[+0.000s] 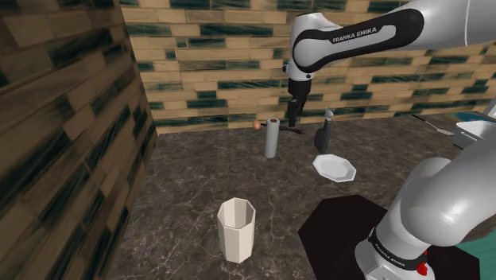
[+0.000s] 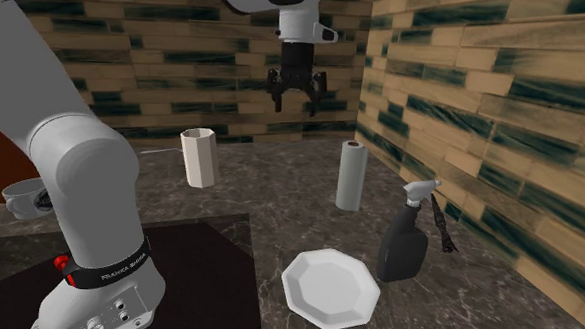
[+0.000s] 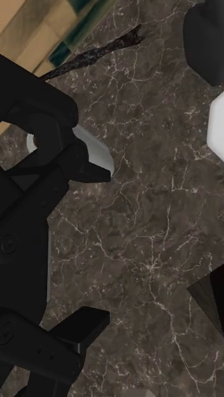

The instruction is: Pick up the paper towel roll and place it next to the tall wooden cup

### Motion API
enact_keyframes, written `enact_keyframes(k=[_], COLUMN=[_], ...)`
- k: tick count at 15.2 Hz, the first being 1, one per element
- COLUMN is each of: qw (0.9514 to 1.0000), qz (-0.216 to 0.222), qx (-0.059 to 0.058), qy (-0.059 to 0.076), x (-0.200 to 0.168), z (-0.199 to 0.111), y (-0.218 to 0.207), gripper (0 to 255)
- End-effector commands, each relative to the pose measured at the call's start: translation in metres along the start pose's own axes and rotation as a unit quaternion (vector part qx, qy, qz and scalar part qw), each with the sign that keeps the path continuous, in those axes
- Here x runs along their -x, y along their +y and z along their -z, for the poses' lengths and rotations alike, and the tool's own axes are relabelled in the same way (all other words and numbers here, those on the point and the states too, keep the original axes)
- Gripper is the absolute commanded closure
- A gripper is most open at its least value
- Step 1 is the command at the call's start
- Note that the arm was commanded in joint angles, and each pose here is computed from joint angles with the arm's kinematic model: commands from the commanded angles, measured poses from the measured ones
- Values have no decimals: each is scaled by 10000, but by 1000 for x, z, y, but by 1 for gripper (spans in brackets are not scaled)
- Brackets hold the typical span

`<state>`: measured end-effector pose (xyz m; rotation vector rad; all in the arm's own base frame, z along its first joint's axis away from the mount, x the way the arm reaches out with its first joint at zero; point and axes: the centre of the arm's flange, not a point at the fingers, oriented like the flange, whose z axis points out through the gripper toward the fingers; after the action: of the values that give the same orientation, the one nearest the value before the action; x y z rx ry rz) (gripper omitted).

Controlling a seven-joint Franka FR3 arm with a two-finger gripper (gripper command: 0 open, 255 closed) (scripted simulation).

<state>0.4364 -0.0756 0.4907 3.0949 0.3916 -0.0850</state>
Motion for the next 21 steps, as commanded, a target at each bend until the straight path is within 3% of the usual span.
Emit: enact_keyframes(k=[1,15,21], qw=[10000,9973,9973], qz=[88,678,683], qx=[18,100,101], qy=[35,259,261], x=[-18,-151,-154], z=[-9,-71,-98], y=[18,119,121], gripper=[0,0,0])
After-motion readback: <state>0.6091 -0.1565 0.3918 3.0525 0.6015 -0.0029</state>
